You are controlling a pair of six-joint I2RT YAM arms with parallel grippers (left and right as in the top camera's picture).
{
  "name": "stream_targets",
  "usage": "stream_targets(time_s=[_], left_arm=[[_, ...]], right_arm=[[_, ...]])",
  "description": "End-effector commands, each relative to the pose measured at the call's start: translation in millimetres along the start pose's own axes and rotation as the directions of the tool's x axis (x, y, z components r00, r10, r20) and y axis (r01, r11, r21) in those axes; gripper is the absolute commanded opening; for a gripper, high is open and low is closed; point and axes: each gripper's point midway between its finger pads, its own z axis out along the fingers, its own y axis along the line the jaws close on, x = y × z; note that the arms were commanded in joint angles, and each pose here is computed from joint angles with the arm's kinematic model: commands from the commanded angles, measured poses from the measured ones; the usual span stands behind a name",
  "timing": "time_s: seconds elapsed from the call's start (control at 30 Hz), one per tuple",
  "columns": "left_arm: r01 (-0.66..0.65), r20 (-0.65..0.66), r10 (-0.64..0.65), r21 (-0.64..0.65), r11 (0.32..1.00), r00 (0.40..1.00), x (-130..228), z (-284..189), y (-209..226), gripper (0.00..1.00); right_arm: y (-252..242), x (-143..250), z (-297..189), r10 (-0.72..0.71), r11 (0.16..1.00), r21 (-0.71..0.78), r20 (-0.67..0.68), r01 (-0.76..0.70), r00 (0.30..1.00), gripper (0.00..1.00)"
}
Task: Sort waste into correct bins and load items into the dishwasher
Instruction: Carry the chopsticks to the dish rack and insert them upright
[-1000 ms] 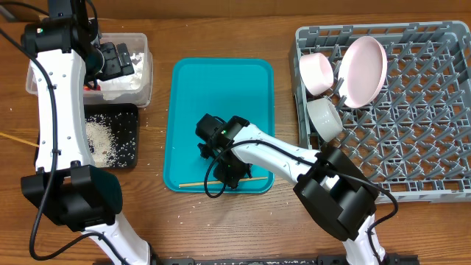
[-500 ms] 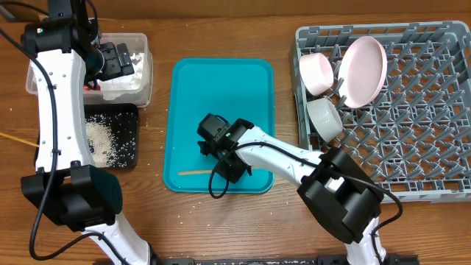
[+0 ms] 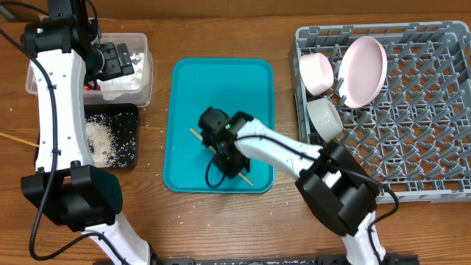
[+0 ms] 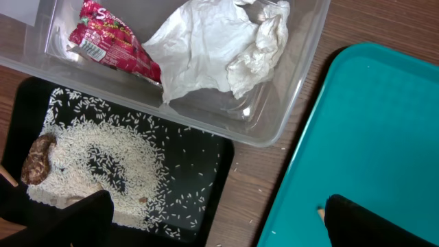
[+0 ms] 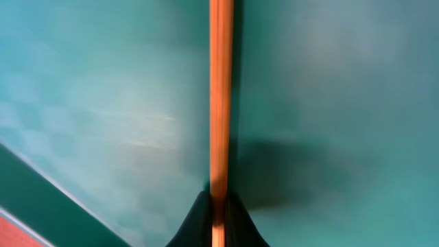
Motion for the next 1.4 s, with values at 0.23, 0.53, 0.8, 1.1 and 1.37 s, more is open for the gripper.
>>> stream_targets(time_s=[0.23, 0.53, 0.8, 1.1, 1.37], left_arm=[[0.0, 0.04, 0.0, -0.003, 1.0, 0.999, -6.1, -13.1, 1.1, 1.0], [0.0, 0.04, 0.0, -0.003, 1.0, 0.999, -6.2, -13.2, 1.1, 1.0], [0.0, 0.04, 0.0, -0.003, 1.0, 0.999, -6.2, -13.2, 1.1, 1.0], [0.0, 0.04, 0.0, -0.003, 1.0, 0.999, -6.2, -13.2, 1.1, 1.0], [0.0, 0.04, 0.0, -0.003, 1.0, 0.999, -6.1, -13.1, 1.1, 1.0]], right_arm=[[-76.2, -53.6, -138.1, 0.303, 0.953, -0.029, 0.182, -0.303, 0.936, 0.04], [-172.0, -23.6, -244.3, 0.644, 0.755, -0.123, 0.328, -0.644, 0.692, 0.04], [-262.4, 59.9, -280.3, 0.888, 0.405, -0.197, 0.319, -0.893, 0.332, 0.04], [-328.7, 140.2, -306.1, 0.926, 0.186, -0.229, 0.367, -0.955, 0.092, 0.04], [-367.4, 222.4, -265.5, 0.95, -0.087, -0.09, 0.293, -0.992, -0.11, 0.04]])
